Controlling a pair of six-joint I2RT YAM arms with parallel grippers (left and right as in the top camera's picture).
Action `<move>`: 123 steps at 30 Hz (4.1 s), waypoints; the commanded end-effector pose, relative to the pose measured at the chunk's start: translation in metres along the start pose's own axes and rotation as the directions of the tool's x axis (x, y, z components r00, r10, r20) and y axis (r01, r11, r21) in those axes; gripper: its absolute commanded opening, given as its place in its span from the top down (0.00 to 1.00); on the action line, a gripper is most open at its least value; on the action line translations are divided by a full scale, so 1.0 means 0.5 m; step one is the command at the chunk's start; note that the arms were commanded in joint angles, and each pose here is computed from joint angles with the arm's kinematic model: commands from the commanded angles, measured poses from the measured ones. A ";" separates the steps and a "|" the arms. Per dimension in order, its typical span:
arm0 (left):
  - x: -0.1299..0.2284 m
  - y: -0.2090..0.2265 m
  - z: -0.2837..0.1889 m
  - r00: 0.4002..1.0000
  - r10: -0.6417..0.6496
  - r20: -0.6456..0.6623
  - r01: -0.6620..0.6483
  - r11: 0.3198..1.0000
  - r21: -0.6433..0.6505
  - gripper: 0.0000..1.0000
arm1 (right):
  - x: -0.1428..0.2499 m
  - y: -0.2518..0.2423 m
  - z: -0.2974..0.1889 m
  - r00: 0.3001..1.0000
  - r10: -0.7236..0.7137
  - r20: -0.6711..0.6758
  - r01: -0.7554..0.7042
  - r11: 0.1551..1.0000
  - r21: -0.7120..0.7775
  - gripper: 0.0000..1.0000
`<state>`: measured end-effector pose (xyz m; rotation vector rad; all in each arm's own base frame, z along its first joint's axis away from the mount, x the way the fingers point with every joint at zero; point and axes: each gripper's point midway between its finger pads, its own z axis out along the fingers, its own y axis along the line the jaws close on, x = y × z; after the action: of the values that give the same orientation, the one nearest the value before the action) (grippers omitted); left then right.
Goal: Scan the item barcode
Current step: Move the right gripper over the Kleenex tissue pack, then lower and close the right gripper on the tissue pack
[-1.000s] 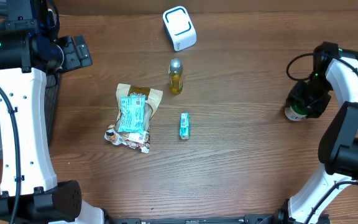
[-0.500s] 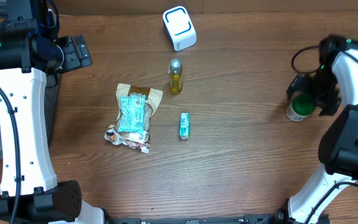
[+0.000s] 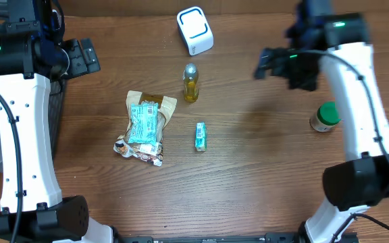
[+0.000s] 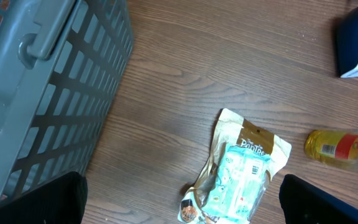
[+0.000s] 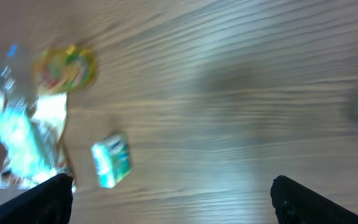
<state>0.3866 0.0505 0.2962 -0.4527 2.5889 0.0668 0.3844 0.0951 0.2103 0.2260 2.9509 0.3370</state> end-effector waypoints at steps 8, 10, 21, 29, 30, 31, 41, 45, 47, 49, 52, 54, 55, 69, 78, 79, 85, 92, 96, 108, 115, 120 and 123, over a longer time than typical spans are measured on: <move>-0.001 -0.004 0.004 1.000 0.010 -0.001 -0.010 1.000 -0.002 0.01 | 0.113 0.209 0.187 0.982 -0.176 -0.072 0.172 0.983 -0.059 0.22; -0.001 -0.004 0.004 1.000 0.010 -0.001 -0.010 1.000 -0.002 0.00 | 0.138 0.231 0.225 0.973 -0.219 -0.075 0.214 0.975 -0.066 0.45; -0.001 -0.004 0.005 1.000 0.010 -0.001 -0.010 1.000 -0.002 0.00 | 0.172 0.174 0.289 0.986 -0.134 -0.099 0.141 0.988 0.069 0.96; -0.001 -0.004 0.005 1.000 0.010 -0.001 -0.010 1.000 -0.002 0.00 | 0.218 0.179 0.324 0.977 -0.128 -0.172 0.132 0.991 0.009 0.96; -0.001 -0.004 0.005 1.000 0.010 -0.001 -0.010 1.000 -0.002 0.00 | 0.222 0.179 0.326 0.976 -0.131 -0.175 0.135 0.991 0.011 0.96; -0.001 -0.004 0.005 1.000 0.010 -0.001 -0.010 1.000 -0.002 0.01 | 0.227 0.179 0.329 0.974 -0.134 -0.181 0.139 0.990 0.013 0.96; -0.001 -0.005 0.005 1.000 0.011 -0.001 -0.011 1.000 -0.002 0.00 | 0.257 0.207 0.335 0.965 -0.187 -0.186 0.191 0.982 0.004 0.96; -0.001 -0.004 0.005 1.000 0.010 -0.001 -0.010 1.000 -0.002 0.00 | 0.252 0.195 0.336 0.967 -0.189 -0.173 0.199 0.979 0.043 0.96; -0.001 -0.004 0.005 1.000 0.010 -0.001 -0.010 1.000 -0.002 0.01 | 0.249 0.187 0.336 0.970 -0.181 -0.164 0.193 0.979 0.066 0.96; -0.001 -0.005 0.005 1.000 0.011 -0.001 -0.011 1.000 -0.002 0.01 | 0.245 0.179 0.336 0.974 -0.167 -0.155 0.183 0.979 0.091 0.96; -0.001 -0.005 0.005 1.000 0.011 -0.001 -0.011 1.000 -0.002 0.00 | 0.242 0.175 0.336 0.975 -0.168 -0.147 0.184 0.977 0.103 0.96; -0.001 -0.005 0.005 1.000 0.011 -0.001 -0.011 1.000 -0.002 0.00 | 0.242 0.175 0.336 0.975 -0.165 -0.147 0.181 0.978 0.104 0.96; -0.001 -0.004 0.005 1.000 0.010 -0.001 -0.010 1.000 -0.002 0.01 | 0.243 0.174 0.337 0.975 -0.165 -0.149 0.181 0.978 0.105 0.96; -0.001 -0.005 0.005 1.000 0.011 -0.001 -0.011 1.000 -0.002 0.00 | 0.294 0.229 0.365 0.958 -0.158 -0.237 0.139 0.986 -0.096 0.96; -0.001 -0.004 0.005 1.000 0.010 -0.001 -0.010 1.000 -0.002 0.01 | 0.290 0.252 0.365 0.948 -0.238 -0.213 0.206 0.965 -0.161 0.94; -0.001 -0.004 0.005 1.000 0.010 -0.001 -0.010 1.000 -0.002 0.01 | 0.290 0.252 0.365 0.947 -0.243 -0.211 0.211 0.964 -0.162 0.90; -0.001 -0.005 0.005 1.000 0.011 -0.001 -0.011 1.000 -0.002 0.00 | 0.279 0.252 0.365 0.951 -0.236 -0.198 0.204 0.964 -0.168 0.67; -0.001 -0.004 0.005 1.000 0.010 -0.001 -0.010 1.000 -0.002 0.01 | 0.265 0.257 0.391 0.964 -0.210 -0.163 0.179 0.966 -0.187 0.58; -0.001 -0.004 0.005 1.000 0.010 -0.001 -0.010 1.000 -0.002 0.01 | 0.273 0.246 0.412 0.967 -0.183 -0.180 0.152 0.973 -0.175 0.60; -0.001 -0.004 0.005 1.000 0.010 -0.001 -0.010 1.000 -0.002 0.01 | 0.275 0.238 0.450 0.974 -0.154 -0.165 0.125 0.976 -0.178 0.67; -0.001 -0.004 0.005 1.000 0.010 -0.001 -0.010 1.000 -0.002 0.01 | 0.263 0.260 0.417 0.978 -0.164 -0.131 0.131 0.965 -0.229 0.67; -0.001 -0.004 0.005 1.000 0.010 -0.001 -0.010 1.000 -0.002 0.00 | 0.234 0.272 0.372 0.985 -0.157 -0.071 0.134 0.955 -0.265 0.57; -0.001 -0.004 0.005 1.000 0.010 -0.001 -0.010 1.000 -0.002 0.00 | 0.229 0.265 0.370 0.987 -0.147 -0.071 0.123 0.957 -0.263 0.55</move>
<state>0.3866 0.0505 0.2962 -0.4527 2.5889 0.0668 0.3177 0.2834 0.0291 -0.0393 2.9925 0.6865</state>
